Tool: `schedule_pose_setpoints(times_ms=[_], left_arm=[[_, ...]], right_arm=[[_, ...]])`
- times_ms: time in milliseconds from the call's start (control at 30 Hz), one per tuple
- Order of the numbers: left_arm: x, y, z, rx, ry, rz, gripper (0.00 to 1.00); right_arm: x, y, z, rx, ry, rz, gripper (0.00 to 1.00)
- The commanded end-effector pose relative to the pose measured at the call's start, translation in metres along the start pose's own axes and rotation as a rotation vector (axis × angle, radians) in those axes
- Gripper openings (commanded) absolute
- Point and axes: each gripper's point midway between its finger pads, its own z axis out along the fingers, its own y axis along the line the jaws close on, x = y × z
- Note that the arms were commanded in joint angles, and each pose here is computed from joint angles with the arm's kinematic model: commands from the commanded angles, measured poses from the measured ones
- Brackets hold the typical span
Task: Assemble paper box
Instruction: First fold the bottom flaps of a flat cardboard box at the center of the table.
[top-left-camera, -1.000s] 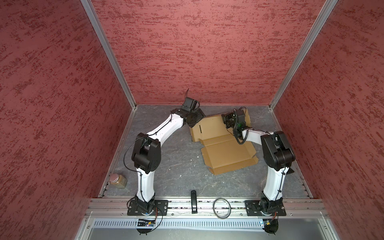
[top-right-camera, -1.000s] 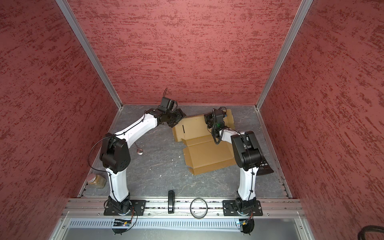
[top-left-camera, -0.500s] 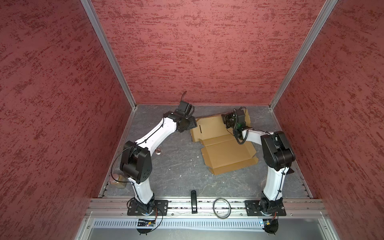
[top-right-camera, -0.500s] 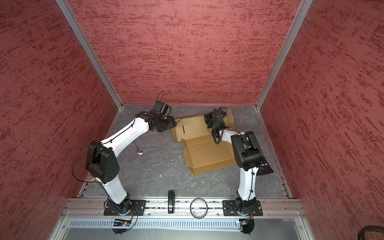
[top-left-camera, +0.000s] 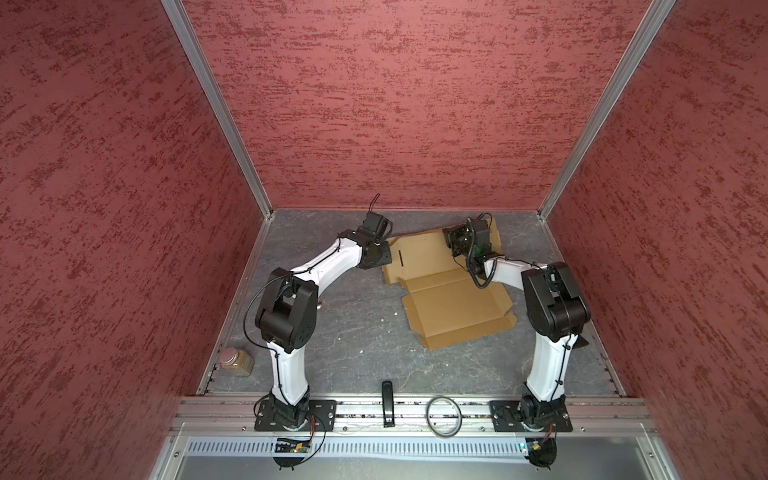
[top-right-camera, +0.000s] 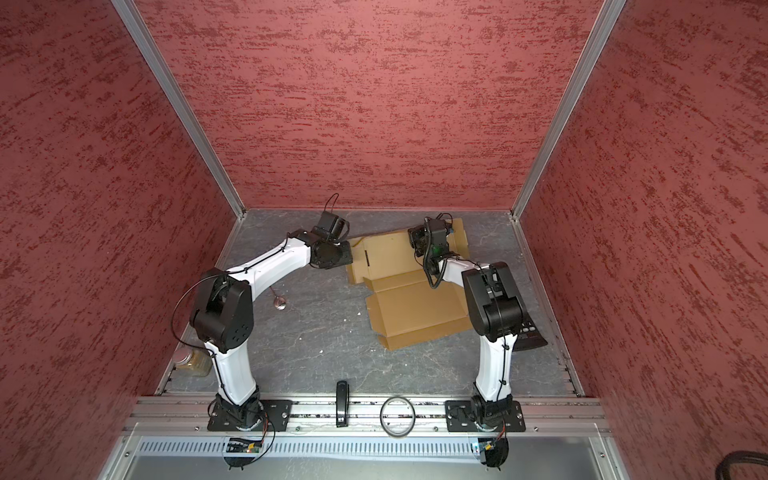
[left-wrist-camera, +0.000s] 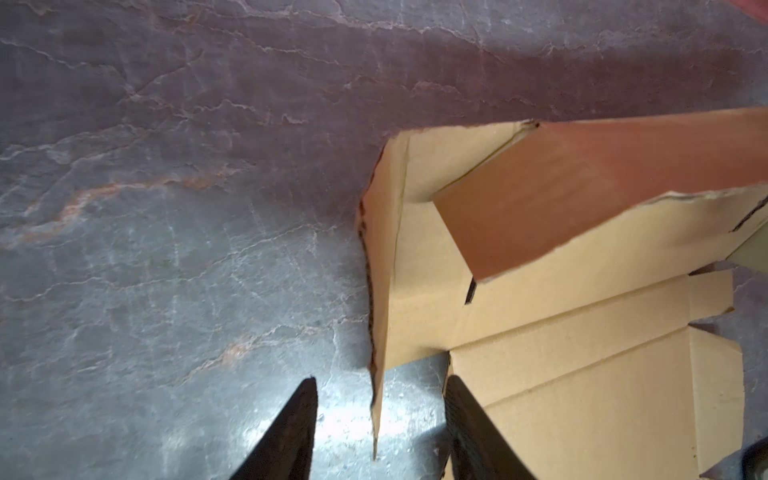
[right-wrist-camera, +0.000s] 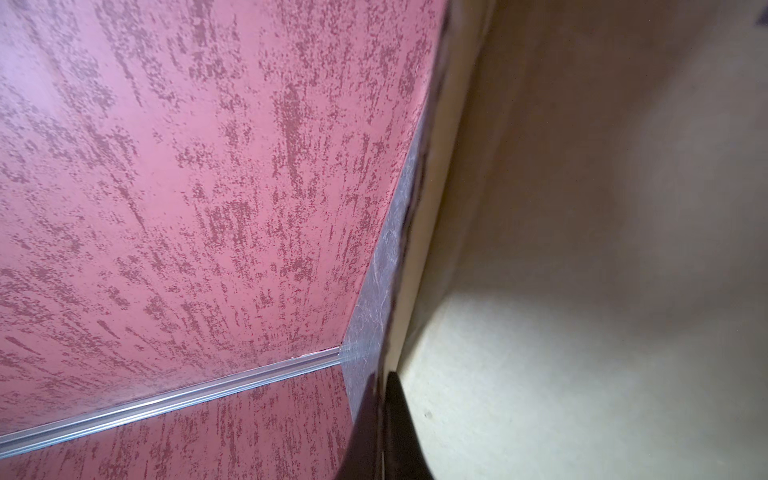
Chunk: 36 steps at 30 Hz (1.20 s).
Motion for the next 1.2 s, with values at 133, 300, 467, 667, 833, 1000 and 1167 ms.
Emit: schedule_pose_setpoints(times_ms=[133,300,467,667,833,1000,1167], left_arm=[[-0.011,-0.009,0.015,0.037,-0.07,0.024,0.36],[-0.013,-0.01,0.018,0.032,-0.105,0.04,0.26],[-0.012,-0.009,0.021,0.027,-0.131,0.052,0.18],[-0.013,-0.008,0.02,0.013,-0.163,0.07,0.12],[-0.016,-0.01,0.017,-0.009,-0.211,0.107,0.09],[-0.019,-0.014,0.01,-0.055,-0.287,0.184,0.08],[-0.021,-0.02,0.003,-0.108,-0.385,0.26,0.07]], right_arm=[[-0.008,0.03,-0.007,-0.055,-0.033,-0.005,0.01],[-0.01,0.033,-0.007,-0.053,-0.037,-0.013,0.01],[-0.01,0.036,-0.006,-0.054,-0.036,-0.014,0.0],[-0.01,0.037,-0.006,-0.052,-0.037,-0.016,0.0],[-0.01,0.039,-0.005,-0.053,-0.036,-0.019,0.01],[-0.01,0.041,-0.005,-0.056,-0.033,-0.019,0.01],[-0.01,0.044,-0.005,-0.059,-0.029,-0.022,0.02]])
